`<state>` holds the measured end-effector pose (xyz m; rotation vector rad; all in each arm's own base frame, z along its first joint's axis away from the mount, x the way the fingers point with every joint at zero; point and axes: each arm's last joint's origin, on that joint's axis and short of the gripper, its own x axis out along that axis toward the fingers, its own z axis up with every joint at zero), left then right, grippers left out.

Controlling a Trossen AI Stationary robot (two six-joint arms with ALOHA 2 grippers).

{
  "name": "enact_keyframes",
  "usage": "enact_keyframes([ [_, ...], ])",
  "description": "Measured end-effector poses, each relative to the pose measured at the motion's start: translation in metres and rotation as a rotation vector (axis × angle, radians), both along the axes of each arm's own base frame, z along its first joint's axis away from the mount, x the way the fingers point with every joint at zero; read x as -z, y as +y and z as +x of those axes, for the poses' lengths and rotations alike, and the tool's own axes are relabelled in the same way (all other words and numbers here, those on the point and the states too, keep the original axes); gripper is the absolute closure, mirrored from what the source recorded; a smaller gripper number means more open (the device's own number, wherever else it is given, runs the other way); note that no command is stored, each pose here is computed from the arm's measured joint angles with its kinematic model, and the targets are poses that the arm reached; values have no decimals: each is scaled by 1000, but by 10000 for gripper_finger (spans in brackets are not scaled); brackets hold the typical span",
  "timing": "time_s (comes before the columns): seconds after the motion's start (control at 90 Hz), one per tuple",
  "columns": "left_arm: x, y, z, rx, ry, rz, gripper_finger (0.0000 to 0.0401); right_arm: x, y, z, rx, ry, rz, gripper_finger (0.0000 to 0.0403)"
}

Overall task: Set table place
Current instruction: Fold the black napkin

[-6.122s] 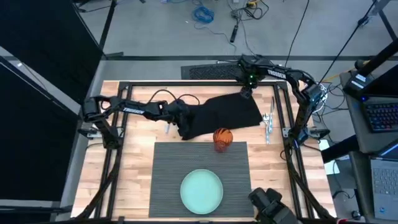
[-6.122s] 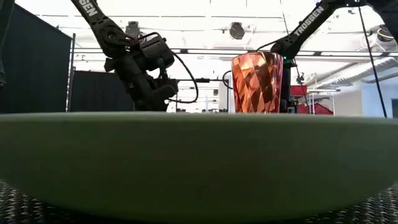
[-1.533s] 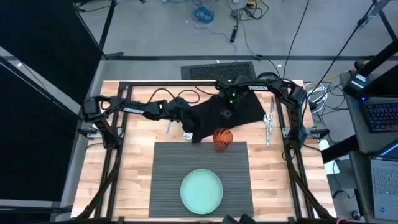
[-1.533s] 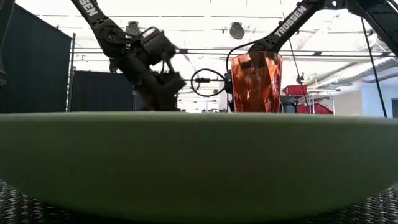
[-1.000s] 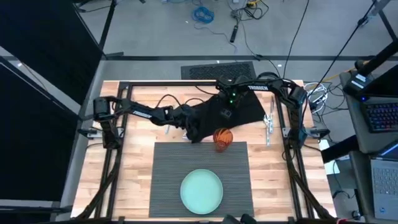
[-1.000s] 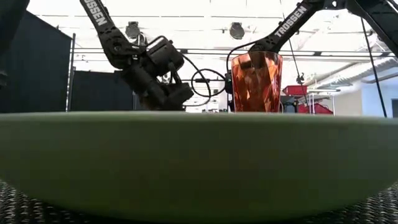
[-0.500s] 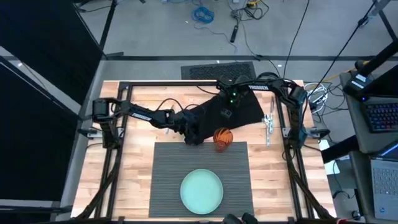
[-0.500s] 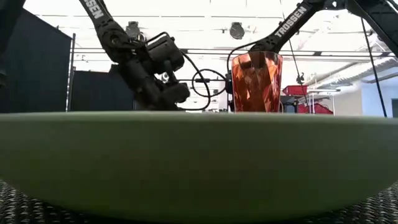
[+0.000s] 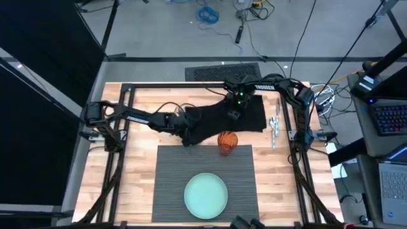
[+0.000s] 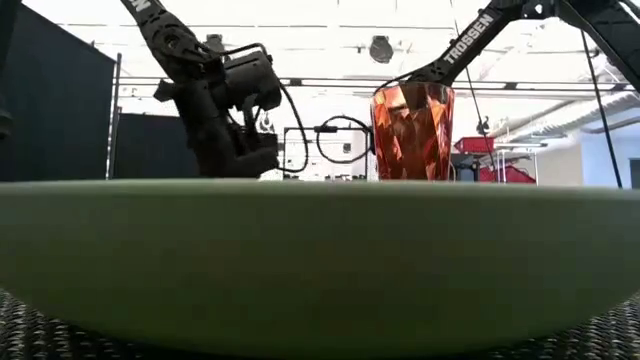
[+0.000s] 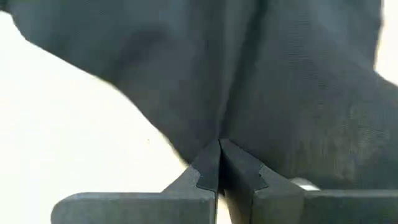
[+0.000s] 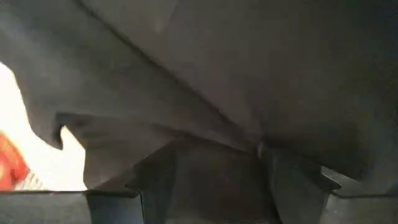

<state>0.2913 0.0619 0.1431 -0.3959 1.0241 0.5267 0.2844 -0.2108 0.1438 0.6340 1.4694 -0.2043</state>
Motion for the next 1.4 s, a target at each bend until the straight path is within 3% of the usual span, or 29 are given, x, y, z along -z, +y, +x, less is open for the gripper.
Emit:
enact_keyframes([
  [0.489,-20,24,2,-57,-151,66,401,-4,7,4,-71,-31,0,188],
  [0.856,-23,43,0,-98,-191,93,401,-57,16,5,-60,-211,-129,188],
  [1.022,-24,46,-1,-101,-197,82,401,-70,26,-7,-43,-149,-80,188],
  [1.4,-28,53,2,-96,-274,72,401,-39,47,-22,-64,-23,14,188],
])
